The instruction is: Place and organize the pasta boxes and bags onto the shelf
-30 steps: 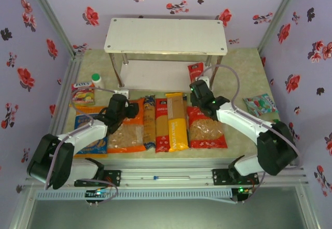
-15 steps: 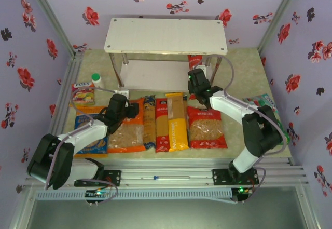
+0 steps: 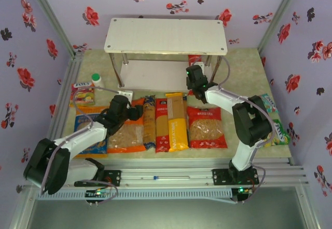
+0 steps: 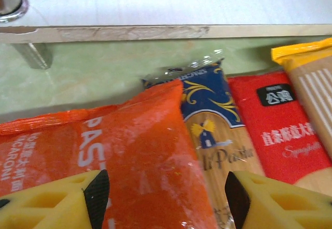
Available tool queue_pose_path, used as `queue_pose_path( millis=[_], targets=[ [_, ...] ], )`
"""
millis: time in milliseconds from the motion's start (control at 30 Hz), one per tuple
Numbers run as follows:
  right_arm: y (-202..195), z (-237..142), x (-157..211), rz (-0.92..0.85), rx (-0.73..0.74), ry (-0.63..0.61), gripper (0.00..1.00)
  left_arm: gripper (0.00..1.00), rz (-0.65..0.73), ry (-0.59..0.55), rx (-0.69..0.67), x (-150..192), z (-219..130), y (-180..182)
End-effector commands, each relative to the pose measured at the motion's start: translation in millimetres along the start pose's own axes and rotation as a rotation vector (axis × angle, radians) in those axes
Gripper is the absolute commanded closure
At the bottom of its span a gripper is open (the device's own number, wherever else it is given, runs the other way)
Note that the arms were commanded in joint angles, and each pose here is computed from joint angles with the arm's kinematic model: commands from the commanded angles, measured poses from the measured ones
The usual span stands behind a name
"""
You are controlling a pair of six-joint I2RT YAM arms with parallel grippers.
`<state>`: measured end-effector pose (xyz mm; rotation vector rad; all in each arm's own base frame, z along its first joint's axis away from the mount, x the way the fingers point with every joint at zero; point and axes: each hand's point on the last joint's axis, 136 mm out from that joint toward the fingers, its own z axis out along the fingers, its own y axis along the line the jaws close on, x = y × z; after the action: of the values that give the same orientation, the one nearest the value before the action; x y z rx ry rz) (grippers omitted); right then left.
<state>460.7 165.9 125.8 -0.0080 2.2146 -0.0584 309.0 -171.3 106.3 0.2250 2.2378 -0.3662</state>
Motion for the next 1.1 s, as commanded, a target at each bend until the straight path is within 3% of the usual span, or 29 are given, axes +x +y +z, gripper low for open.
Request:
queue_pose_path(
  millis=[0, 167, 267, 700, 867, 1067],
  targets=[
    [-8.8, 2.9, -24.6, 0.066, 0.046, -0.062, 0.77, 0.35, 0.041, -0.002, 0.07, -6.5, -11.5, -18.5],
    [-12.2, 2.0, -18.5, 0.068, 0.059, -0.045, 0.35, 0.34, 0.06, 0.004, 0.104, -5.5, -22.3, -30.9],
    [-14.3, -1.4, -19.1, 0.068, 0.062, -0.046, 0.23, 0.31, 0.064, 0.005, 0.114, -2.0, -25.3, -34.1],
    [9.2, -53.3, -19.6, 0.042, -0.086, -0.095, 0.2, 0.3, 0.079, 0.032, 0.196, 12.6, -23.8, -75.2],
    [20.3, -85.5, 2.1, 0.01, -0.141, -0.038, 0.2, 0.3, 0.102, 0.051, 0.252, 17.0, -20.7, -115.9],
    [4.4, -109.9, 33.8, 0.074, -0.15, 0.03, 0.2, 0.3, 0.081, 0.125, 0.307, 38.5, -8.1, -160.6]
  ],
)
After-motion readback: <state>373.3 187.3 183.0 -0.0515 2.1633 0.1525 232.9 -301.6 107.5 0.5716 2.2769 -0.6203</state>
